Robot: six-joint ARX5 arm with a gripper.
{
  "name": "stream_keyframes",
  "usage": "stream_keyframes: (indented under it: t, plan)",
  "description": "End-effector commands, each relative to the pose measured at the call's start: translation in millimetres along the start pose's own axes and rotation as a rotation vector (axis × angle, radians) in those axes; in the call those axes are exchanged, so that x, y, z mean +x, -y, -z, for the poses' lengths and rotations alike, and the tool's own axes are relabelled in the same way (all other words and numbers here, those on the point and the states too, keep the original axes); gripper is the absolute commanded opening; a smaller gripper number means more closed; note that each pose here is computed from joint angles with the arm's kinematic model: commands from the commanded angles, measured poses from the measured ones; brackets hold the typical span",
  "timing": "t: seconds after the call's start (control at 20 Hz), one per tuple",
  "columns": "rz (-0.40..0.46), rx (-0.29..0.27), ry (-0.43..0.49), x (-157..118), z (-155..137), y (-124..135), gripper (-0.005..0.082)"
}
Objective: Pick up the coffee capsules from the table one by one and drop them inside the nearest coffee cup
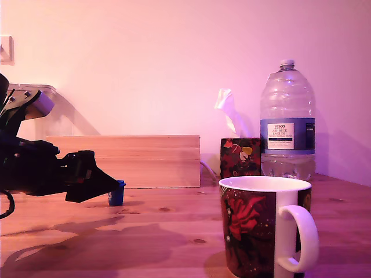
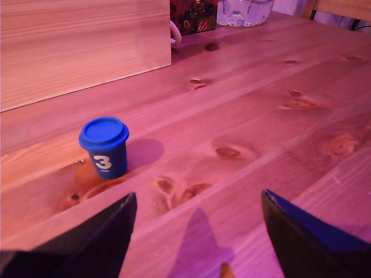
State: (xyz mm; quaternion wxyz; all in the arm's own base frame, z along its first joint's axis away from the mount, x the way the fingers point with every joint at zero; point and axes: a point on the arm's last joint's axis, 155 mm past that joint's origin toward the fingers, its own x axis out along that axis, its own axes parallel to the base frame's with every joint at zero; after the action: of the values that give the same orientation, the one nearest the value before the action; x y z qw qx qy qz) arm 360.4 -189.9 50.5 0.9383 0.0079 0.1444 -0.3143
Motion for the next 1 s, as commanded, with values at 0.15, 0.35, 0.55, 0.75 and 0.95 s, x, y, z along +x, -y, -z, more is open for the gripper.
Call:
stream_keyframes:
  t: [0.15, 0.35, 0.55, 0.75, 0.95]
  plan:
    - [-0.013, -0.001, 0.012, -2.3, -5.4, -3.0, 0.0591]
    - [-0.032, -0.007, 0.011, -3.5, -5.0, -10.1, 0.0591]
    - [-0.081, -0.046, 0.008, -8.0, -3.4, -30.6, 0.0591]
    - [-0.109, -0.071, -0.004, -11.0, 0.7, -42.0, 0.0591]
    - [-0.109, -0.071, -0.007, -11.0, 1.3, -42.1, 0.0591]
